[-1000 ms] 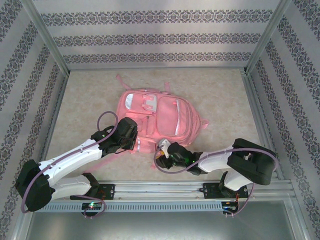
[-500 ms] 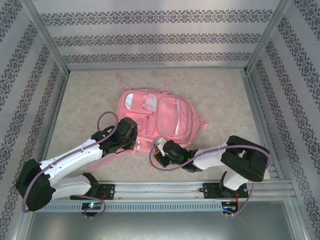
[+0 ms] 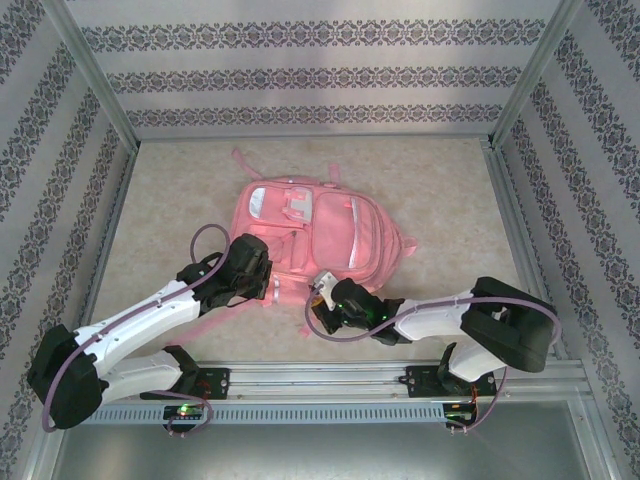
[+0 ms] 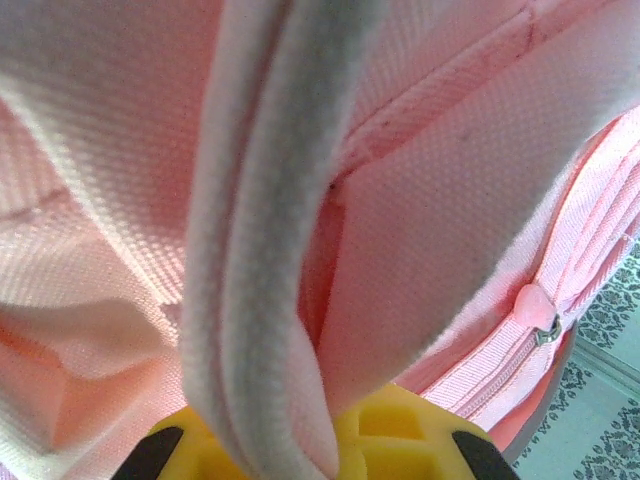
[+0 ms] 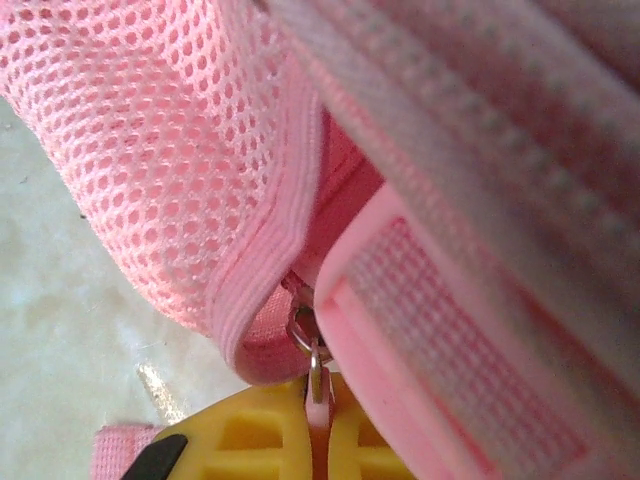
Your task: Pack the student bag
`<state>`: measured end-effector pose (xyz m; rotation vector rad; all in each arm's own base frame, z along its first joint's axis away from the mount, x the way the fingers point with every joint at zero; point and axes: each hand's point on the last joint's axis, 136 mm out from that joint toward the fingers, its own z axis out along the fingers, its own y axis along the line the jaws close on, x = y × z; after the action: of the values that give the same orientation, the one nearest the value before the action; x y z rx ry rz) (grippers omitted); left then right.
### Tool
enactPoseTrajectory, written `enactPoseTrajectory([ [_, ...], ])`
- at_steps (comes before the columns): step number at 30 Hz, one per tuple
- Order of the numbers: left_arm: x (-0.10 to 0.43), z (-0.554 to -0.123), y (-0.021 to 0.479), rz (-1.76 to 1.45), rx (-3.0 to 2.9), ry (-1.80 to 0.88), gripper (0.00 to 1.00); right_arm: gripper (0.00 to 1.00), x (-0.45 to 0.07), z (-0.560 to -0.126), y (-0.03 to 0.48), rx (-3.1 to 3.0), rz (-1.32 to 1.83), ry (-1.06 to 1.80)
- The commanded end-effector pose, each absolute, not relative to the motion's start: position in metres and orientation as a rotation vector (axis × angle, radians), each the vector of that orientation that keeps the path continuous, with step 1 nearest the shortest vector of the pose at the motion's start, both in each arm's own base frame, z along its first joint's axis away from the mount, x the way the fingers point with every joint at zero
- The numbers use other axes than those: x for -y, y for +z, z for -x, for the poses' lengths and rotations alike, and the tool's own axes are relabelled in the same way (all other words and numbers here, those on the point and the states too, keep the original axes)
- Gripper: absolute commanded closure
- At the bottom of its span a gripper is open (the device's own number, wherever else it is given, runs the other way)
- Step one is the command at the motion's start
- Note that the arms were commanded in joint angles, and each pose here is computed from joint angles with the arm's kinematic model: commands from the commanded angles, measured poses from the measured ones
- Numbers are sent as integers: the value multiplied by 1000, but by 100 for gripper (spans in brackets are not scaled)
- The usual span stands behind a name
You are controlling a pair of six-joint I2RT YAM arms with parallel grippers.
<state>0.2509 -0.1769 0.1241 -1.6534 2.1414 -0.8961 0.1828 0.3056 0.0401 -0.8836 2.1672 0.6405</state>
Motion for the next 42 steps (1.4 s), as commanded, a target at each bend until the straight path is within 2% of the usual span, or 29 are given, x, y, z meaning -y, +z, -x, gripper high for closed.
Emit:
enactPoseTrajectory([
  [1, 157, -247, 112, 1658, -2139, -795, 100, 94, -286, -187, 36, -2185, 857, 566],
  [13, 148, -248, 111, 1603, -2170, -753, 100, 94, -268, -180, 34, -2219, 850, 527],
  [20, 142, -247, 112, 1574, -2185, -728, 100, 100, -243, -179, 27, -2257, 819, 450],
  [26, 141, -247, 111, 1545, -2210, -718, 100, 100, -228, -181, 27, -2276, 783, 417],
  [39, 123, -247, 110, 1405, -2348, -650, 100, 100, -228, -182, 33, -2354, 746, 397],
  [42, 133, -251, 91, 1360, -2503, -749, 93, 100, -240, -178, 40, -2359, 828, 373],
])
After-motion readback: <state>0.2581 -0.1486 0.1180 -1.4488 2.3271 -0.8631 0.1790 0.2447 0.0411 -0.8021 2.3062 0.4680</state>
